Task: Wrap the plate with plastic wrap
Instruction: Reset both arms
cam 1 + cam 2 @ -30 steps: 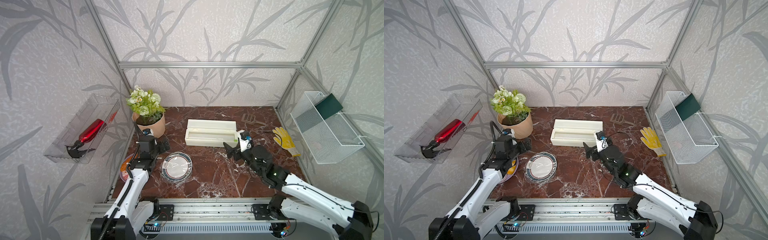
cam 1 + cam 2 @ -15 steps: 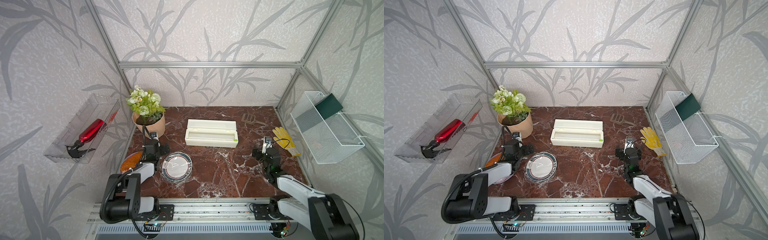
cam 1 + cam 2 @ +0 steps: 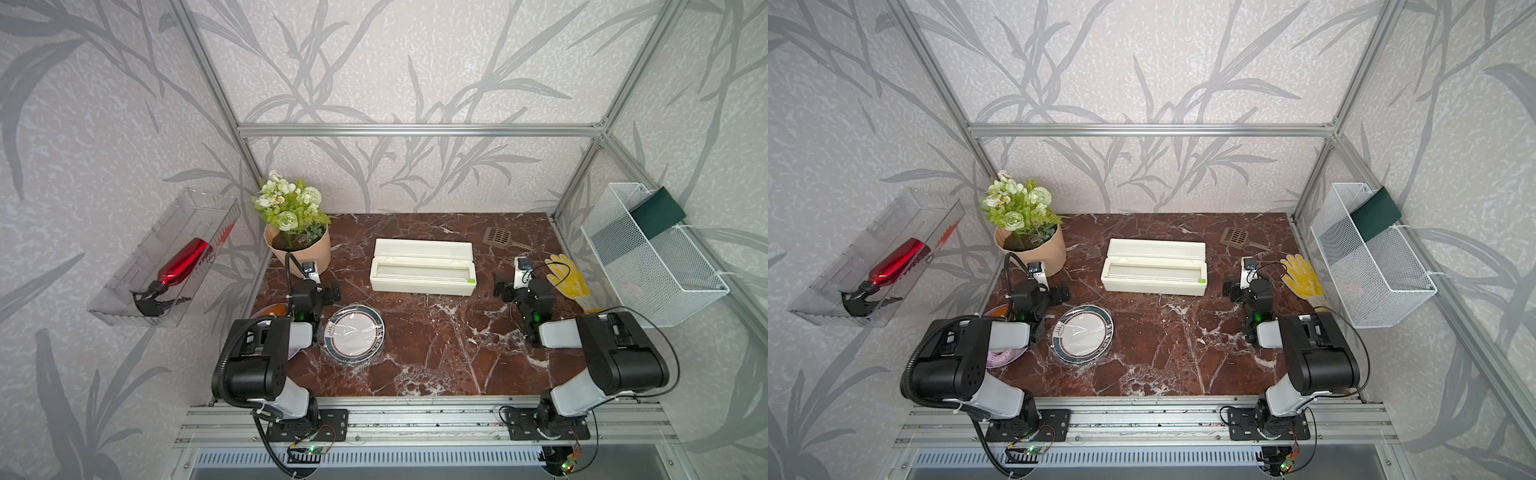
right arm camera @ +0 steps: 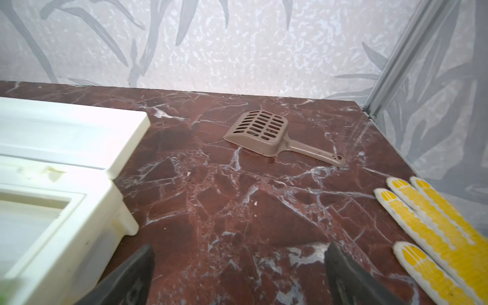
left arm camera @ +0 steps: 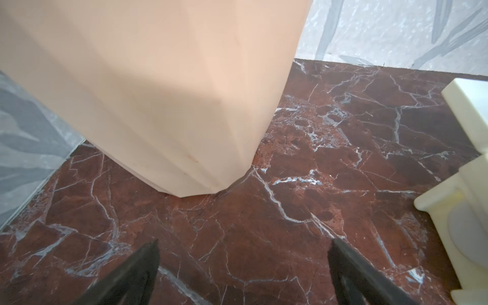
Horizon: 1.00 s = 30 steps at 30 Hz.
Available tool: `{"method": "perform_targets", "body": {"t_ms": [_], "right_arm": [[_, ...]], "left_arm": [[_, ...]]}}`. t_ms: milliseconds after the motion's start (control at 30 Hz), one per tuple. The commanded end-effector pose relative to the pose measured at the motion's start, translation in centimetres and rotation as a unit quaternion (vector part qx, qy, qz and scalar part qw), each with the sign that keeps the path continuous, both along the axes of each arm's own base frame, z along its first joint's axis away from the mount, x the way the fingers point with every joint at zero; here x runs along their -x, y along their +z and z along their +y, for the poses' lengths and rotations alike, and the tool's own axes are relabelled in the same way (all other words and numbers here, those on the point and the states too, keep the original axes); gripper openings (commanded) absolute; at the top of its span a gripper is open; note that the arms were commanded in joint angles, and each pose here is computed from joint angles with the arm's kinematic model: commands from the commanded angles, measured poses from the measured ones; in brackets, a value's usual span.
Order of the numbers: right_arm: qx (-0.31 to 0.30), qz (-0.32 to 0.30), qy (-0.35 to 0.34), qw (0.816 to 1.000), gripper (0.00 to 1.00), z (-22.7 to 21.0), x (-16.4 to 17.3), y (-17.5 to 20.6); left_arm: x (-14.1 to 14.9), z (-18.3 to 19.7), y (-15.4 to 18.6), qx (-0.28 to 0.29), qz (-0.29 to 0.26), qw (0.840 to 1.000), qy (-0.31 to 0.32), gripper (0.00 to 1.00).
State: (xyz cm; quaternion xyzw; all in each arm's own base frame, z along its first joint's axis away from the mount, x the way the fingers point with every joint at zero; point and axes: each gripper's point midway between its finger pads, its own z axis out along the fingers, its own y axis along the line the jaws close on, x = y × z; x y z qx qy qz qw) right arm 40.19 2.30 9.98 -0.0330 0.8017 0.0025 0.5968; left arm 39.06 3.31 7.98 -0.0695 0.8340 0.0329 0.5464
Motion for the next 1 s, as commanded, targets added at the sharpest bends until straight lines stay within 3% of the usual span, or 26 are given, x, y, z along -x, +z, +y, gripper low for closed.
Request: {"method": "perform_targets", "body": {"t_ms": [0,233,967], "right_arm": [[0.005,0.007,0.017,1.0,0.99,0.6,0.5,-0.6],[0.008,0.016,0.052,0.998,0.99,1.7,0.4,-0.7],[0.008,0.015,0.053,0.998,0.99,1.7,0.4,-0.7]], "left_arm": [[-0.4,0.3,1.0,-0.009,-0.004,1.0,0.0,0.99],[-0.4,0.3,1.1,-0.013,-0.015,1.0,0.0,0.99],[-0.5,0.3,1.1,-0.01,-0.009,1.0,-0.001,0.99]]}}
